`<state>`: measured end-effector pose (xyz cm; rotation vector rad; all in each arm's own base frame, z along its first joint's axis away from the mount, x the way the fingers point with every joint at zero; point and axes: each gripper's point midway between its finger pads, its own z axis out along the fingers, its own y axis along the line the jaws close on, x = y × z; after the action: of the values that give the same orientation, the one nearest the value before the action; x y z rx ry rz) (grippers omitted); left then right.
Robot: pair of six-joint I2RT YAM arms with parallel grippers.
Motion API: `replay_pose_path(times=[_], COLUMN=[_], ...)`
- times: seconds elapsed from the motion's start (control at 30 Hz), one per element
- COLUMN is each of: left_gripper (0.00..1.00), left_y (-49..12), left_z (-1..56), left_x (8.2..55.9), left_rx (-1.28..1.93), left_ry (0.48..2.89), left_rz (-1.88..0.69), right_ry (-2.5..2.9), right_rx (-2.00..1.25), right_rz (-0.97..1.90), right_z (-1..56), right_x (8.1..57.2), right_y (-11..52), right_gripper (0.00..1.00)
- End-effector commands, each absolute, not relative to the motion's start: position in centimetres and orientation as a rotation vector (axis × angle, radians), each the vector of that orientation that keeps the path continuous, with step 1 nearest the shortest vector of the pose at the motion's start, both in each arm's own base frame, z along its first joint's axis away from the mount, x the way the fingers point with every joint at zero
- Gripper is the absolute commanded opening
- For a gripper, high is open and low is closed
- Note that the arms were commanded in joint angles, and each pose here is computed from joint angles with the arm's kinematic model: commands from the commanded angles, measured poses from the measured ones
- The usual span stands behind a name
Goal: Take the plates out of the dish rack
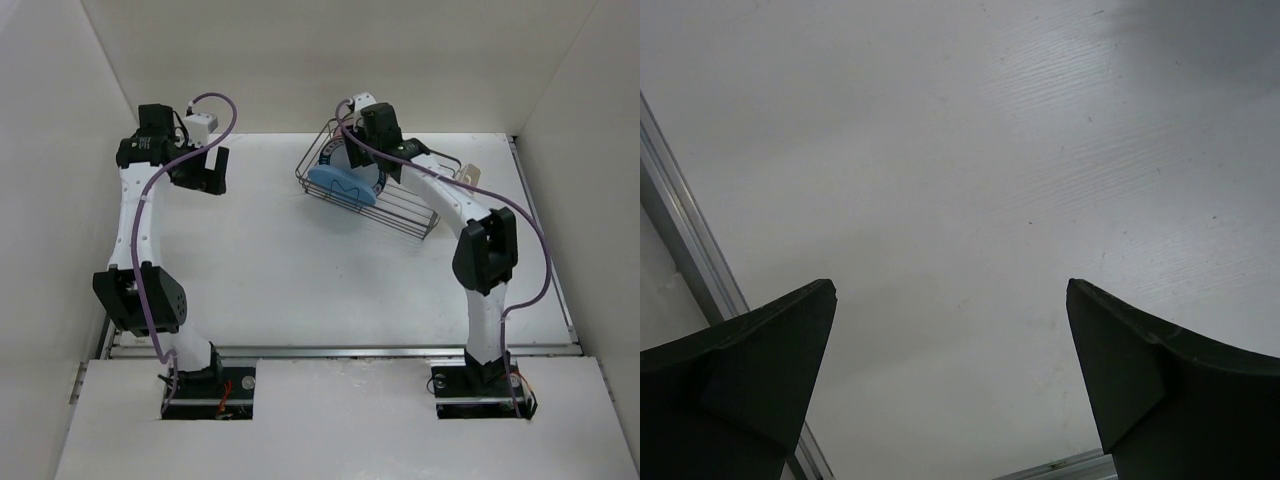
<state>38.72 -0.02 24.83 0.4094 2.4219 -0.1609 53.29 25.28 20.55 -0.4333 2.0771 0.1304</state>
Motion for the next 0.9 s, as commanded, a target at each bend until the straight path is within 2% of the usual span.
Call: replay_pose_path(times=[0.0,0.1,0.13,0.27,0.33,0.47,0.67,0.73,0.8,0.83,0.87], left_gripper=[1.00,1.00,1.00,1.00,1.00,1.00,1.00,1.00,1.00,1.00,1.00], left_y=[-0.6,-0.8,-0.8,-0.8,-0.8,-1.2,-1.8,-1.9,-2.0,-2.2,-2.2], left_z=[25.7,26.1,26.1,25.9,25.9,25.8,25.5,25.6,25.2,25.8,25.8], left_x=[39.1,39.2,39.2,39.0,39.0,38.8,38.6,38.4,38.2,38.3,38.3], left_rx=[0.416,0.409,0.409,0.409,0.409,0.408,0.411,0.400,0.403,0.408,0.398], left_ry=[2.396,2.386,2.386,2.395,2.395,2.405,2.413,2.414,2.422,2.398,2.400], left_rz=[-0.193,-0.205,-0.205,-0.209,-0.209,-0.220,-0.243,-0.247,-0.261,-0.267,-0.271], right_ry=[1.870,1.865,1.891,1.928,1.945,2.004,2.036,2.027,1.994,1.985,1.970], right_rx=[-0.414,-0.483,-0.525,-0.613,-0.604,-0.573,-0.576,-0.546,-0.536,-0.530,-0.531], right_rz=[0.137,0.162,0.161,0.133,0.089,-0.031,-0.116,-0.155,-0.146,-0.142,-0.130], right_z=[31.0,30.7,29.0,26.7,25.4,23.0,20.6,21.1,23.1,23.7,24.6], right_x=[52.0,49.5,48.7,46.5,47.0,49.0,49.5,49.8,49.7,49.6,49.0], right_y=[24.4,25.4,26.3,28.0,28.2,27.6,27.3,26.7,26.6,26.5,26.7], right_gripper=[0.53,0.55,0.55,0.61,0.66,0.66,0.55,0.45,0.45,0.48,0.59])
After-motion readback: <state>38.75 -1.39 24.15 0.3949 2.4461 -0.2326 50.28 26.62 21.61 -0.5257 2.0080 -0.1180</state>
